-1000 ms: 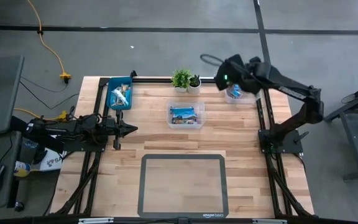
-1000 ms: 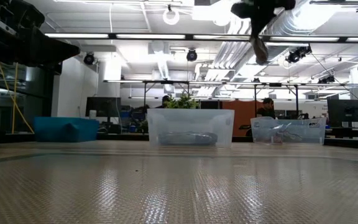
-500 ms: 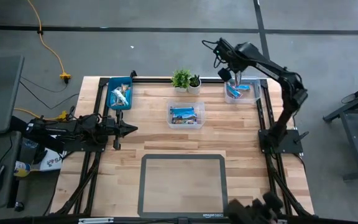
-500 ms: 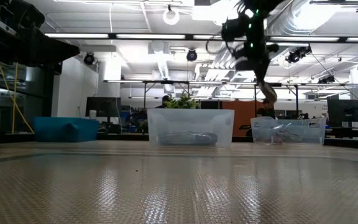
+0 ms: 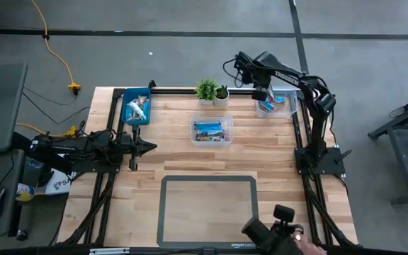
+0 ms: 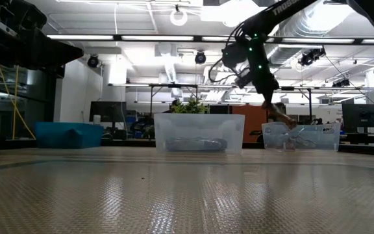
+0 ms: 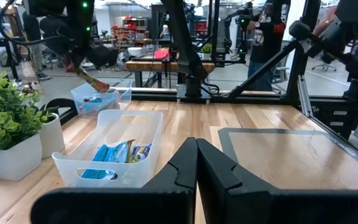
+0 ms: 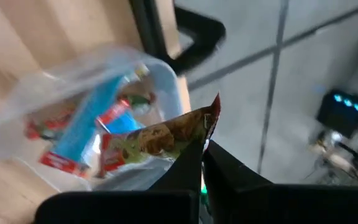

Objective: Pick and place Granola Bars by type
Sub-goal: Put the red granola bar in the right transparent bin

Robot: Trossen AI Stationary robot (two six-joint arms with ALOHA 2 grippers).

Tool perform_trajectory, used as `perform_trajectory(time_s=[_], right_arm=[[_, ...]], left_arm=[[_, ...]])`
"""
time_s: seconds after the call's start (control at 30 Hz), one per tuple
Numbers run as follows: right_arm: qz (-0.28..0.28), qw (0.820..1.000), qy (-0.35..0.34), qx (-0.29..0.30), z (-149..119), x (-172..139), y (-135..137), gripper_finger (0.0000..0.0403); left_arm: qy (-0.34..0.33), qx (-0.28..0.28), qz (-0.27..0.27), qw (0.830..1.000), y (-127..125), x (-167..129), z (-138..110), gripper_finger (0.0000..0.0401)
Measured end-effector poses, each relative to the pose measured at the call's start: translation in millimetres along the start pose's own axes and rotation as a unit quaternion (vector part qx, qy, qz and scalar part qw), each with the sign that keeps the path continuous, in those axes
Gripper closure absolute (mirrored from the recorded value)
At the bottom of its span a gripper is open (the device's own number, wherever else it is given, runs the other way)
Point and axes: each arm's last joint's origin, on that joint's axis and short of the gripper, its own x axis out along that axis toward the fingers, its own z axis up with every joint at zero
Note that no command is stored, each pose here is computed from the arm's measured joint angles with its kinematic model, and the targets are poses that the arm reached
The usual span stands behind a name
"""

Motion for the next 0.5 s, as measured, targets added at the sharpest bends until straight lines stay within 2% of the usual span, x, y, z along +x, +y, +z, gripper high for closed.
perform_trajectory(time_s=[0.27, 0.5], right_arm=[[0.055, 0.998, -0.023, -0.018, 0.7, -0.9, 4.5, 0.0403], [0.1, 0.994, -0.007, -0.046, -5.6, -1.1, 8.9, 0.0403]], left_arm=[[0.0, 0.0, 0.0, 1.0, 0.0, 0.0, 0.0, 0.04], [0.0, 0.0, 0.0, 1.0, 0.0, 0.0, -0.1, 0.04]])
